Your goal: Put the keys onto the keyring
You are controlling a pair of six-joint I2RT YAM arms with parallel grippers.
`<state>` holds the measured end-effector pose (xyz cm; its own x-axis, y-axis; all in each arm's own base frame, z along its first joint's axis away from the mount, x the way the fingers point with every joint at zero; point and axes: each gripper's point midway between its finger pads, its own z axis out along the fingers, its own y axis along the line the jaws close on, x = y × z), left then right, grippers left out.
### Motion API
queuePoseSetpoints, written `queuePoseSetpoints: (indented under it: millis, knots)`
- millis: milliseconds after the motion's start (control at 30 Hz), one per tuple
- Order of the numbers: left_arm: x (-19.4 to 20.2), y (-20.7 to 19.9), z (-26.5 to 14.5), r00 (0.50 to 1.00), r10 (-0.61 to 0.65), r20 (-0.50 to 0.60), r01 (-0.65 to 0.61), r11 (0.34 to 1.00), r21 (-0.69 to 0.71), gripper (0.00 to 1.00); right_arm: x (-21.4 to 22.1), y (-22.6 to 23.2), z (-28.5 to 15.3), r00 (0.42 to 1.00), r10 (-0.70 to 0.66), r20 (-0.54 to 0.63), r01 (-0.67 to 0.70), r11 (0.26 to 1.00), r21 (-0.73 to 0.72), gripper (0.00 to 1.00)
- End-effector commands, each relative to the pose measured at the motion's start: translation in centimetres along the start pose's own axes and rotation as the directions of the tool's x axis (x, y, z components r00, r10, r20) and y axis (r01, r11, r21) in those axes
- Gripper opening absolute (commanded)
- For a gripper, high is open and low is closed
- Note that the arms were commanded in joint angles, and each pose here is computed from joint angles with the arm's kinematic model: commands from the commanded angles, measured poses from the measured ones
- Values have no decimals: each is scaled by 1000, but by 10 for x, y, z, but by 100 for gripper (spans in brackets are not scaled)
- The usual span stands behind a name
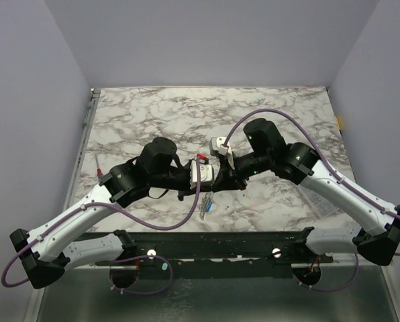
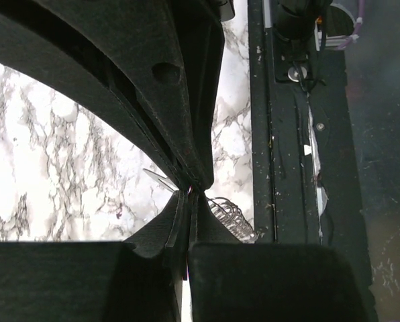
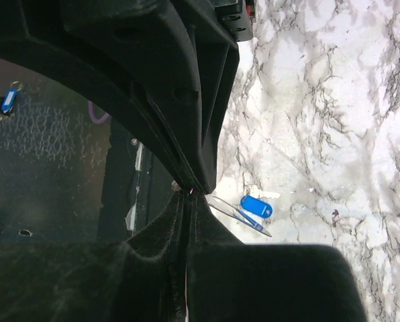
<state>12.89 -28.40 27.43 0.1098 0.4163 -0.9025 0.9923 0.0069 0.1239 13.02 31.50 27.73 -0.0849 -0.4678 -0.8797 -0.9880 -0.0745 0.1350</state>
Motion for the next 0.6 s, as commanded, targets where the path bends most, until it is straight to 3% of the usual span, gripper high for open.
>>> queuePoseSetpoints:
  millis: [0,133,367,467,567]
  knots:
    - [-15,1,7,995,37,90,-38,999,13,0,-20,17,-6,993,-83,87,86,996,-31,1]
    - [-28,5,7,981,44,190,-39,999,-27,0,-26,14,-10,985,-114,128,113,993,21,13]
    - [-48,7,-11,936,69,344,-25,991,-128,0,-42,11,-22,960,-176,216,155,981,113,55]
    - [-52,8,-17,914,63,401,1,987,-159,0,-56,10,-34,929,-227,291,177,966,188,63]
    - [-65,7,-26,862,79,501,20,982,-188,0,-69,9,-45,886,-263,382,170,950,261,64]
